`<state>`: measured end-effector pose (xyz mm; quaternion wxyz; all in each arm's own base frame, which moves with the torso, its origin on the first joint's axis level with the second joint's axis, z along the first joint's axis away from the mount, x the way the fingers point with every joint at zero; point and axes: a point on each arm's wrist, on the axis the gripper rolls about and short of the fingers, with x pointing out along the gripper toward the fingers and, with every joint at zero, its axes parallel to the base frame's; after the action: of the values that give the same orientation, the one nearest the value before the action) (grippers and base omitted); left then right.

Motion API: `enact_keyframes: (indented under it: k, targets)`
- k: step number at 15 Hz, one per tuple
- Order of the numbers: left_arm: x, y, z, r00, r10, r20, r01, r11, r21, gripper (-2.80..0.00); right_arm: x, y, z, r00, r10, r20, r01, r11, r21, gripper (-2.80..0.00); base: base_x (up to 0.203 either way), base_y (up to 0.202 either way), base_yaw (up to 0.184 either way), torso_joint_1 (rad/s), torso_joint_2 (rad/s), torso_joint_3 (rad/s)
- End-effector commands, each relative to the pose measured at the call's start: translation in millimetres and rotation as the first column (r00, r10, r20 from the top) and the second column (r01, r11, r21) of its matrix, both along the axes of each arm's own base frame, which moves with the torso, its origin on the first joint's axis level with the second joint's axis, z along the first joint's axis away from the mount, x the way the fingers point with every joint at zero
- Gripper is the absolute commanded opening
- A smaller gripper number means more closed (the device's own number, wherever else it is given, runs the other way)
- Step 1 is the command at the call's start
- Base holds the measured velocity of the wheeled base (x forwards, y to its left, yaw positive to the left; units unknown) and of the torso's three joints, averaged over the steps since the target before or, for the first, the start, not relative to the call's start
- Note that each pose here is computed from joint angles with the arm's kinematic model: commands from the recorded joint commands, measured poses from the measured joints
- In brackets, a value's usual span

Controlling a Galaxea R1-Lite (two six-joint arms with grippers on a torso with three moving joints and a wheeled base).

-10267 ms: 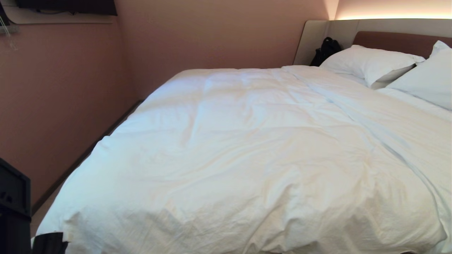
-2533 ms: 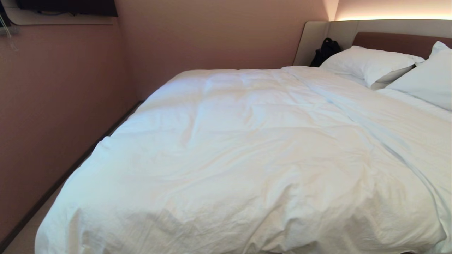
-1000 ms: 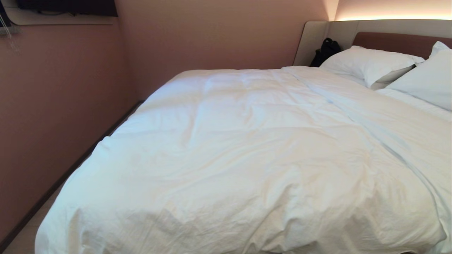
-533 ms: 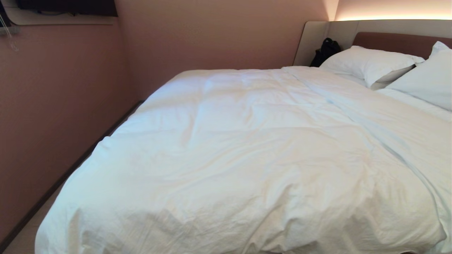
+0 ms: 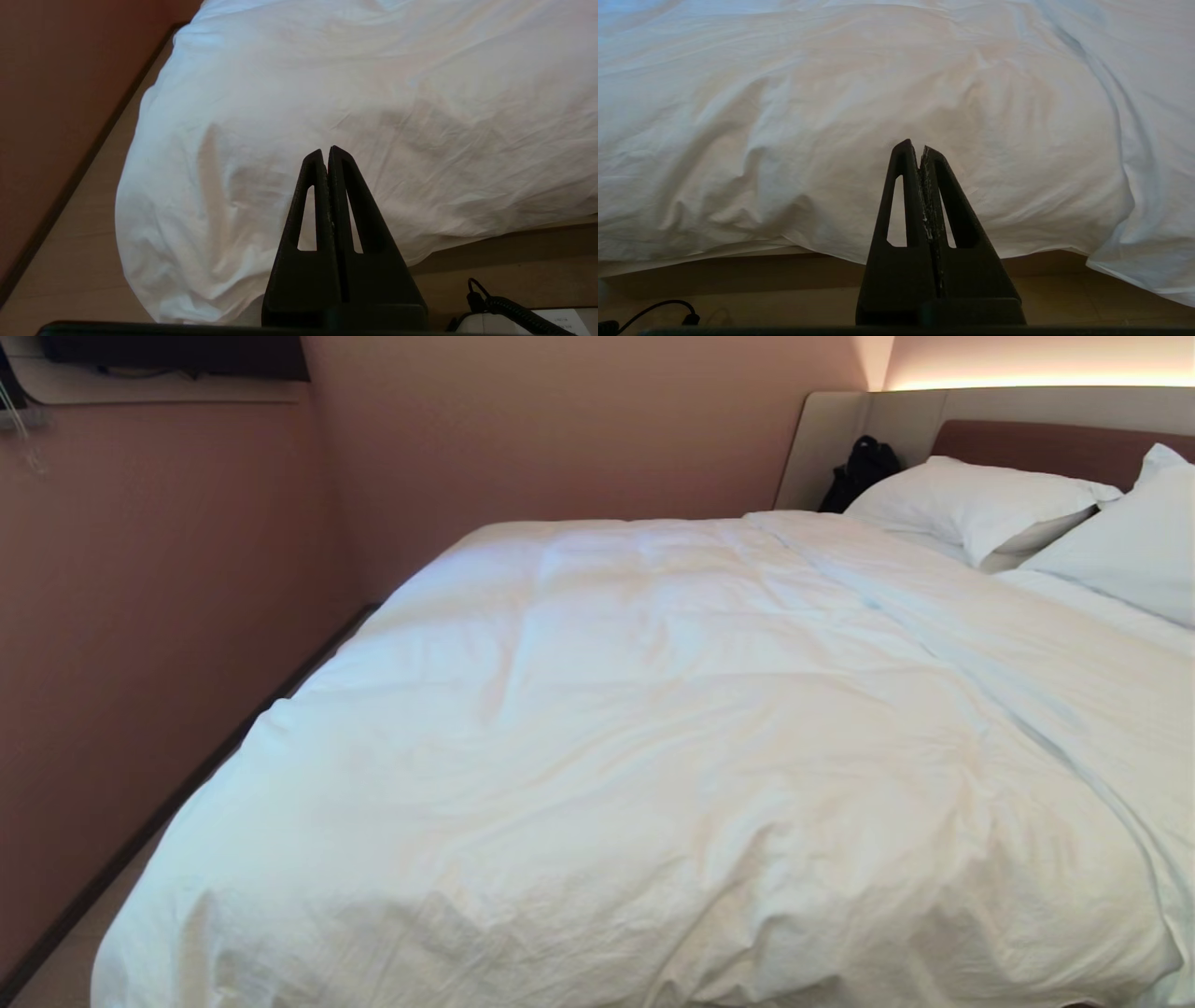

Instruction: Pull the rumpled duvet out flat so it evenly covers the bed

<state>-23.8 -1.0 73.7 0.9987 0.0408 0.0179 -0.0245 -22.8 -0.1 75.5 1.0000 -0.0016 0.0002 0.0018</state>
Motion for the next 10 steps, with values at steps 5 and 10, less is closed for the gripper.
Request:
enact_keyframes:
  k: [5,10]
  targets:
    - [-0.1,0.0,-0.1,1.0,0.0,-0.001,0.0,1.0,0.0,-2.8,0.0,0.0,0.0,1.0,-0.001,0.0,0.001,1.0,0.0,-2.8,0.0,0.171,0.0,0.004,0.0,0.005]
    - [-0.1,0.0,-0.1,1.0,0.0,0.0,0.0,1.0,0.002,-2.8,0.0,0.0,0.0,1.0,-0.001,0.0,0.001,1.0,-0.001,-2.8,0.0,0.195,0.001,0.002,0.0,0.005]
